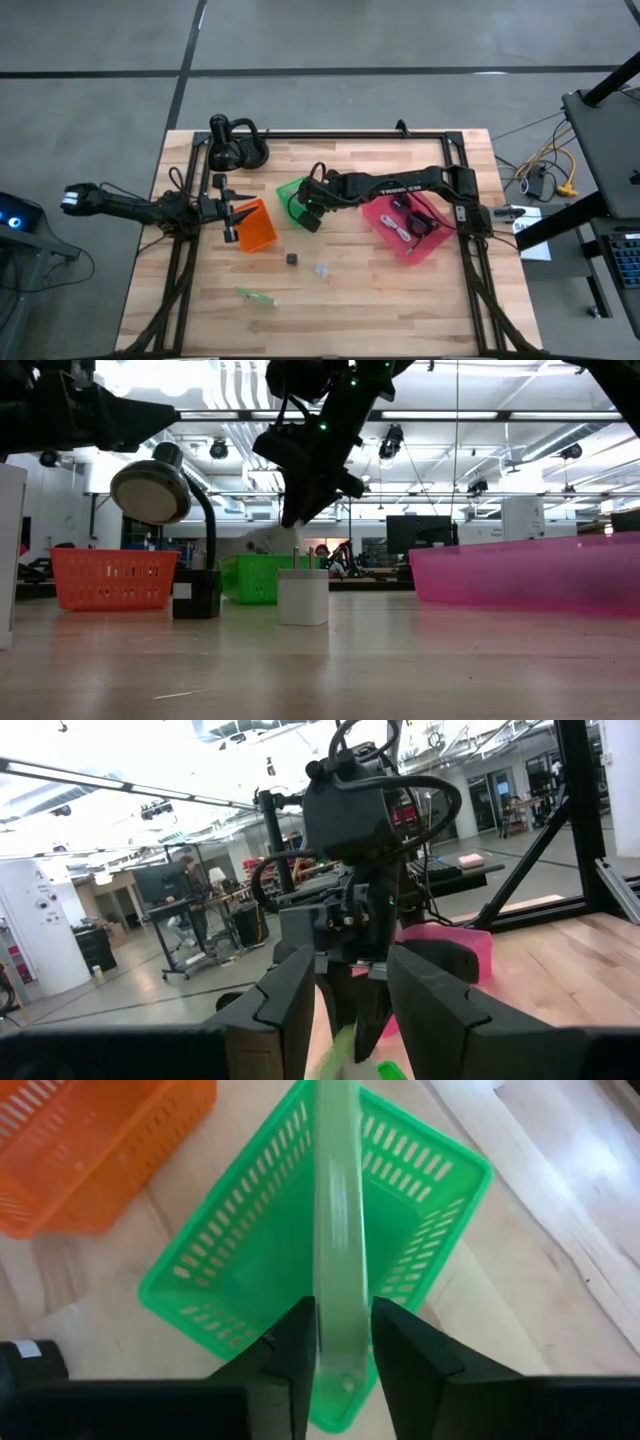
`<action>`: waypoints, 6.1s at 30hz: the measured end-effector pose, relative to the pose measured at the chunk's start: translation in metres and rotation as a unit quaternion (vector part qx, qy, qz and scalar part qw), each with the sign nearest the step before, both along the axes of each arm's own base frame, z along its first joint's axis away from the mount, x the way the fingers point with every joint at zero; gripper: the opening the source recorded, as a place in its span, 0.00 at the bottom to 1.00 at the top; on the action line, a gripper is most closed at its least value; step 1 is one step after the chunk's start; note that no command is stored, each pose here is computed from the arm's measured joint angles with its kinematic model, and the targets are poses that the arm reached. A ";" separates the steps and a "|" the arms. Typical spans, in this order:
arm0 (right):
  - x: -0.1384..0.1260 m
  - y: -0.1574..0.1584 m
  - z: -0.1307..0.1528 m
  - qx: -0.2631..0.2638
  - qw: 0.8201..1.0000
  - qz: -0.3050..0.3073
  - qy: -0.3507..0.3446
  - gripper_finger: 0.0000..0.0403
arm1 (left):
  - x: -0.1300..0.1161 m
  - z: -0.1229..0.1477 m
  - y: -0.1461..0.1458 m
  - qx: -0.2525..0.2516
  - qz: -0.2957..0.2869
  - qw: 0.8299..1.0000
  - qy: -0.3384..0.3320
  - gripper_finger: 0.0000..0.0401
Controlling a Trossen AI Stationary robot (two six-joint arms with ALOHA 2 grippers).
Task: Pick and place items into bin
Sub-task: Put the right card reader box into the green bin, then put the card reader box into the green bin
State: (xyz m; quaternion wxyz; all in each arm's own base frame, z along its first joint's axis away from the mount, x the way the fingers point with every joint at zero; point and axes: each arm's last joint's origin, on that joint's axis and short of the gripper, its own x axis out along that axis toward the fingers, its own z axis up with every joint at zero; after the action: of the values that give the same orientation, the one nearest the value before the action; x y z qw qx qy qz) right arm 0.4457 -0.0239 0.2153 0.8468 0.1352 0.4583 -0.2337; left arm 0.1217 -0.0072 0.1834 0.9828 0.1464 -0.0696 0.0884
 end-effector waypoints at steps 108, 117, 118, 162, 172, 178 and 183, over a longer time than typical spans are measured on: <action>-0.235 0.050 -0.009 -0.424 0.796 0.205 -0.379 0.02 | 0.147 0.072 -0.113 -0.359 0.017 0.698 0.620 0.61; -0.235 0.050 -0.009 -0.424 0.797 0.205 -0.378 0.02 | 0.141 0.066 -0.156 -0.324 0.080 0.651 0.682 0.61; -0.235 0.050 -0.009 -0.424 0.797 0.205 -0.378 0.02 | 0.140 0.065 -0.159 -0.322 0.090 0.645 0.688 0.61; -0.234 0.040 -0.014 -0.425 0.812 0.195 -0.350 0.02 | 0.143 0.026 -0.187 -0.177 0.038 0.624 0.760 0.48; -0.234 0.040 -0.014 -0.425 0.812 0.195 -0.350 0.02 | 0.141 0.032 -0.187 -0.146 -0.034 0.613 0.776 0.05; -0.234 0.040 -0.014 -0.425 0.812 0.195 -0.351 0.02 | 0.141 0.038 -0.187 -0.156 -0.041 0.598 0.785 0.05; -0.234 0.040 -0.014 -0.425 0.812 0.195 -0.350 0.02 | 0.145 0.070 -0.188 -0.151 -0.036 0.608 0.778 0.05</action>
State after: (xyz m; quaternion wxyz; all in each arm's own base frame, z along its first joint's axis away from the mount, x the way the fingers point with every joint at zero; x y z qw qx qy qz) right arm 0.2120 0.0160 0.2014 0.9509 -0.2575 0.0024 -0.1719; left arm 0.2668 -0.1949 0.2534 0.6772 0.0074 0.7309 -0.0846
